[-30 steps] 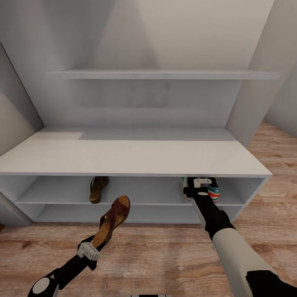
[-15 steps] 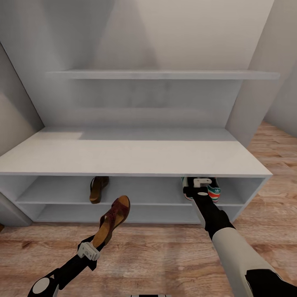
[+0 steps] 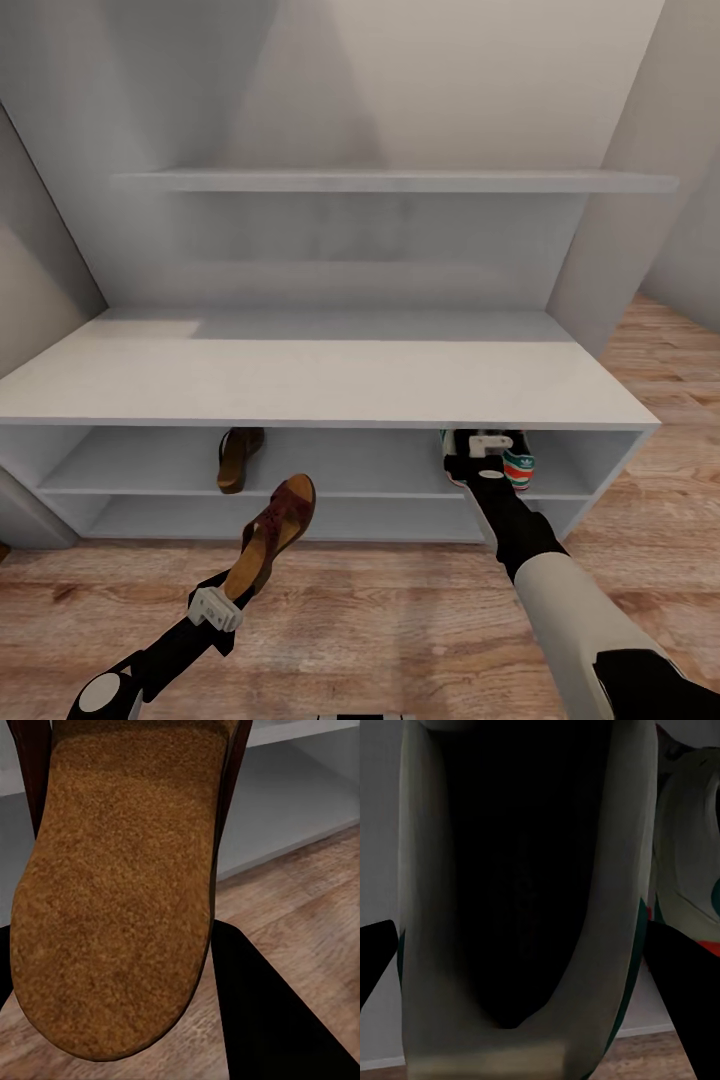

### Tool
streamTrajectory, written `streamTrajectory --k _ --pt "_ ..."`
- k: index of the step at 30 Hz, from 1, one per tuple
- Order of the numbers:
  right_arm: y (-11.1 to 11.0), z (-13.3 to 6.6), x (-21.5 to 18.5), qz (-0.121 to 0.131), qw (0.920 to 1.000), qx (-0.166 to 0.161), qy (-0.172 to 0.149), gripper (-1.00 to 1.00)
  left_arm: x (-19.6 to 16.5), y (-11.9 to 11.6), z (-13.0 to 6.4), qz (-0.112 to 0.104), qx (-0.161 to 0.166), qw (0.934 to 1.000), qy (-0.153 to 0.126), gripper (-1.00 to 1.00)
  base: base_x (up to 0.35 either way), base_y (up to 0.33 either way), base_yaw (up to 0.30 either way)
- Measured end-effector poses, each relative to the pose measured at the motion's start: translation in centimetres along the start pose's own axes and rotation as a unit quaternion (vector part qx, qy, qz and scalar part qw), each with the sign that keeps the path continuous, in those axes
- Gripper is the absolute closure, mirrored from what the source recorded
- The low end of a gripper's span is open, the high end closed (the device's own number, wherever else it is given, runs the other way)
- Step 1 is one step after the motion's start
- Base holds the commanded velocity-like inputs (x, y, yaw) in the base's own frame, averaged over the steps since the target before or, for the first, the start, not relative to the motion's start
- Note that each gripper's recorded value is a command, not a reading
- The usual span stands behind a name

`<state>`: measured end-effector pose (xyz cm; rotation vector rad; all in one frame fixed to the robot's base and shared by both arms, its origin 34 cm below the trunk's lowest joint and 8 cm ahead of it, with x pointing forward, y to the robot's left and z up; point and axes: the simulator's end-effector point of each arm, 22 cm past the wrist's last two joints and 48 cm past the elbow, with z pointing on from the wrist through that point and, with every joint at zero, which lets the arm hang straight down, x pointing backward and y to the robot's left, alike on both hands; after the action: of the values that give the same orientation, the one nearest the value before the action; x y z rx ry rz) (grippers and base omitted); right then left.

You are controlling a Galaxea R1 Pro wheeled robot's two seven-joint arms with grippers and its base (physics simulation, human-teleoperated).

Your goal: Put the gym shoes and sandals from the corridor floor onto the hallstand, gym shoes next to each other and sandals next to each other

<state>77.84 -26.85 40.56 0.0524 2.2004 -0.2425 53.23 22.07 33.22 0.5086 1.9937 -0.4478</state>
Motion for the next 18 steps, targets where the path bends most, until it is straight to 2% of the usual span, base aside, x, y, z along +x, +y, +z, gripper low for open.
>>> streamTrajectory --k 18 --pt "-0.72 0.15 -0.26 0.0 0.9999 0.005 -0.011 1.0 0.0 0.0 0.0 0.0 0.0 1.0 0.0 1.0 0.0 0.0 0.0"
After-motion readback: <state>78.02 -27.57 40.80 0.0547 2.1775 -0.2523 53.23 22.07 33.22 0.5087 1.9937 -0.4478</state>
